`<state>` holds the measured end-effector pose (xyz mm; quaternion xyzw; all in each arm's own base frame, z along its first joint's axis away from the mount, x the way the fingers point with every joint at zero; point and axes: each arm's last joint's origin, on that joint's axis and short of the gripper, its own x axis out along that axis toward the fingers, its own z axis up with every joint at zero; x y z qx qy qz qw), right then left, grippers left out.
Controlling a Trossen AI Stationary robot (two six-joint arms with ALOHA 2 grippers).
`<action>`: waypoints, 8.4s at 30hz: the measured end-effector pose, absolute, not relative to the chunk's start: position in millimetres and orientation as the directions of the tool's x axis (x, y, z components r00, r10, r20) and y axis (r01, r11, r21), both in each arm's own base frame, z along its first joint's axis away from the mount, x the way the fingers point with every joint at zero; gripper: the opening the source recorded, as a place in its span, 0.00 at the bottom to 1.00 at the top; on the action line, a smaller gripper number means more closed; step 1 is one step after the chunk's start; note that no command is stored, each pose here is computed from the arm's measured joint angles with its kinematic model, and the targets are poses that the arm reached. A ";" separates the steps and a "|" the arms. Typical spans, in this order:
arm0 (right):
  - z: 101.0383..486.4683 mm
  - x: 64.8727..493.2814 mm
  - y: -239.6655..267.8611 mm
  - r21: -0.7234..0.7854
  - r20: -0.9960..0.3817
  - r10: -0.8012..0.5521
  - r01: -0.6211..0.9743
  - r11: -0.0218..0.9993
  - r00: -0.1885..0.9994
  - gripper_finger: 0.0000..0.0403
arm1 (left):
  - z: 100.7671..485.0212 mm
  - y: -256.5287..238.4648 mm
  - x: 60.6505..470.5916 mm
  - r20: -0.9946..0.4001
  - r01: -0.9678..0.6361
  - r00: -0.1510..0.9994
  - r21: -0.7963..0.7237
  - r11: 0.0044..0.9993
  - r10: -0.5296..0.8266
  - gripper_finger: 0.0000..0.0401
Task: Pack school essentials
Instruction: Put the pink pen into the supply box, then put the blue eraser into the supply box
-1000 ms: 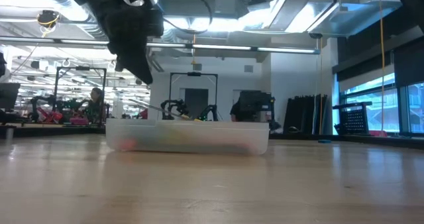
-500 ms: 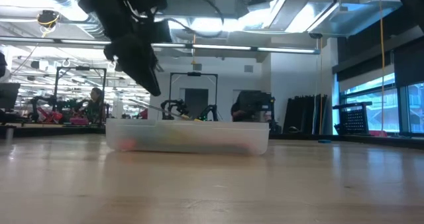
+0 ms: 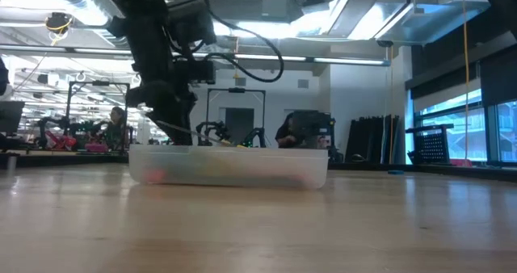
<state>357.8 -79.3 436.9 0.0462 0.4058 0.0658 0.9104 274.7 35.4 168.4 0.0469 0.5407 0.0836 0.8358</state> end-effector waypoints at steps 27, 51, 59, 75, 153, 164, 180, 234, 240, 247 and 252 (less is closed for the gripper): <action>436.8 357.9 -79.3 0.138 -0.733 0.158 -0.082 0.987 0.662 0.23 | 163.0 59.4 271.9 -0.910 -0.158 0.378 0.116 0.981 0.168 0.22; 436.7 357.9 -79.3 0.138 -0.733 0.157 -0.082 0.987 0.661 0.23 | 159.1 58.9 272.1 -0.919 -0.096 0.359 0.134 0.986 0.160 0.08; 436.5 357.7 -79.3 0.136 -0.736 0.157 -0.084 0.987 0.659 0.23 | 188.5 56.1 263.7 -0.872 -0.130 0.457 0.131 0.983 0.177 0.08; 435.7 357.1 -79.2 0.133 -0.742 0.158 -0.088 0.987 0.651 0.23 | 215.5 -14.4 257.7 -0.818 -0.008 0.575 0.000 1.000 0.004 0.09; 446.8 318.7 -80.3 -0.009 -0.842 -0.009 0.003 1.000 0.540 0.23 | 217.4 -30.2 252.1 -0.827 -0.090 0.556 -0.155 0.984 -0.079 0.22; 466.7 286.6 -75.4 0.015 -0.834 -0.095 0.194 0.981 0.544 0.23 | 253.1 -4.1 225.2 -0.754 -0.222 0.652 -0.094 0.970 0.076 0.22; 483.9 230.4 -67.5 0.107 -0.790 -0.329 0.645 0.757 0.517 0.23 | 274.9 19.1 204.2 -0.683 -0.339 0.705 -0.088 0.937 0.191 0.22; 351.3 200.3 -62.2 0.205 -0.932 -0.317 0.977 -0.055 0.178 0.23 | 301.5 91.6 213.9 -0.338 -0.040 0.941 -0.091 0.995 0.007 0.22; 351.3 200.3 -62.2 0.205 -0.932 -0.316 0.977 -0.054 0.178 0.23 | 301.7 90.7 213.9 -0.333 0.018 0.943 -0.032 0.999 -0.028 0.22; 351.2 200.2 -62.2 0.216 -0.932 -0.316 0.971 -0.098 0.176 0.23 | 301.8 90.7 213.9 -0.332 0.012 0.943 -0.047 0.999 -0.027 0.22; 351.3 200.6 -62.3 0.220 -0.932 -0.316 0.970 -0.099 0.179 0.23 | 301.7 88.1 215.0 -0.333 -0.026 0.942 -0.189 0.982 -0.039 0.22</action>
